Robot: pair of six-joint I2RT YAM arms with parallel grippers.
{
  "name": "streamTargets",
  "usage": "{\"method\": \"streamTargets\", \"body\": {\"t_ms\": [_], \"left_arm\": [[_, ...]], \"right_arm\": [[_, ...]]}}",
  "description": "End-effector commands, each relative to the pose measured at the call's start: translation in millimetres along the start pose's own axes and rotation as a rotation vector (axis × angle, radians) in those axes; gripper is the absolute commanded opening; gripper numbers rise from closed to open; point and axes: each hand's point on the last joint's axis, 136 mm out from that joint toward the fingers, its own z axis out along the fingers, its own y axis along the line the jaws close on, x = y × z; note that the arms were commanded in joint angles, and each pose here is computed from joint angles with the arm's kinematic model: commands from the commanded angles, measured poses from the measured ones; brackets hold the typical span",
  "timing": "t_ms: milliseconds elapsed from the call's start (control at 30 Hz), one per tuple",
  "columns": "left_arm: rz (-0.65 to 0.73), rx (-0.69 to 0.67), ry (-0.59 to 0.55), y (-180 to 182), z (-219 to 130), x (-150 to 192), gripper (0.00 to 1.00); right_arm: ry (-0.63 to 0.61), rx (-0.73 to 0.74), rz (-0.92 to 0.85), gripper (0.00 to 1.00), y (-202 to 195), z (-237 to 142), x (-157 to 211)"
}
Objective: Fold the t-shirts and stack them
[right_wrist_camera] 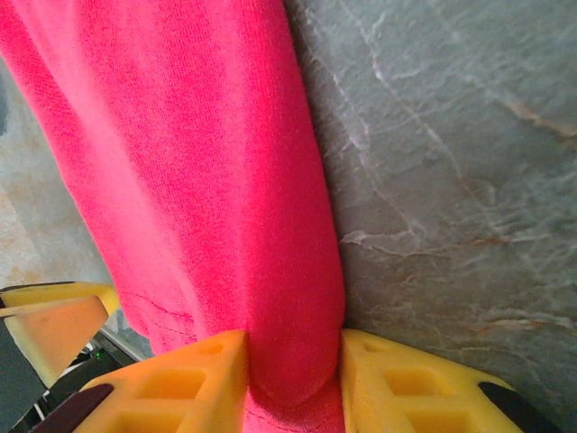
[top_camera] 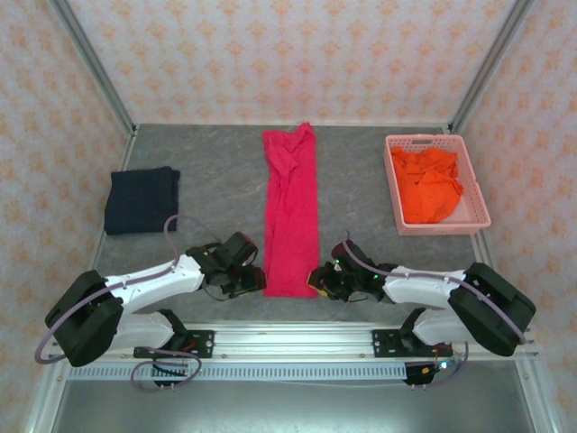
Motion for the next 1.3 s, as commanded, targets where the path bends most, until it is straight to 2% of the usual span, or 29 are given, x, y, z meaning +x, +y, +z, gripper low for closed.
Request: {"method": "streamTargets", "body": {"t_ms": [0, 100, 267, 433, 667, 833, 933, 1000, 1067, 1133, 1267], "left_arm": [[-0.011, 0.057, -0.002, -12.4, 7.6, -2.6, 0.52], [-0.014, 0.093, 0.007, -21.2, 12.4, -3.2, 0.55], [-0.028, 0.044, 0.03, -7.4, 16.6, 4.7, 0.5], [-0.028, 0.026, 0.068, 3.0, 14.4, 20.5, 0.51], [-0.021, 0.096, 0.079, -14.0, 19.5, 23.8, 0.5], [-0.008, 0.13, 0.07, -26.5, 20.5, 18.2, 0.42], [-0.006, 0.144, 0.071, -29.8, 19.8, 18.4, 0.32], [-0.008, 0.161, 0.069, -32.8, 18.2, 18.3, 0.31], [-0.009, 0.181, 0.066, -37.9, 15.6, 17.4, 0.33], [-0.008, 0.189, 0.066, -40.1, 15.1, 16.9, 0.45], [-0.014, 0.235, 0.072, -49.2, 19.2, 16.0, 0.45]], "right_arm": [[0.003, -0.016, 0.002, 0.33, -0.1, -1.2, 3.4], [0.001, -0.021, 0.004, 0.34, -0.3, -3.1, 4.4], [-0.012, -0.021, 0.014, 0.35, -4.1, -9.1, 5.5], [-0.003, -0.015, -0.017, 0.37, 0.1, -10.1, 16.6], [0.009, -0.003, 0.005, 0.37, -6.1, 3.1, 16.1], [0.001, 0.003, 0.0, 0.34, -6.4, 1.3, 15.3], [-0.013, 0.01, 0.003, 0.31, -9.3, -1.5, 14.1], [-0.02, 0.011, 0.002, 0.3, -9.6, -3.1, 13.5], [-0.025, 0.01, -0.001, 0.3, -9.7, -4.5, 13.0], [-0.027, 0.012, -0.003, 0.31, -10.1, -4.6, 12.7], [-0.016, 0.012, -0.01, 0.31, -9.5, -2.1, 13.7]]}}
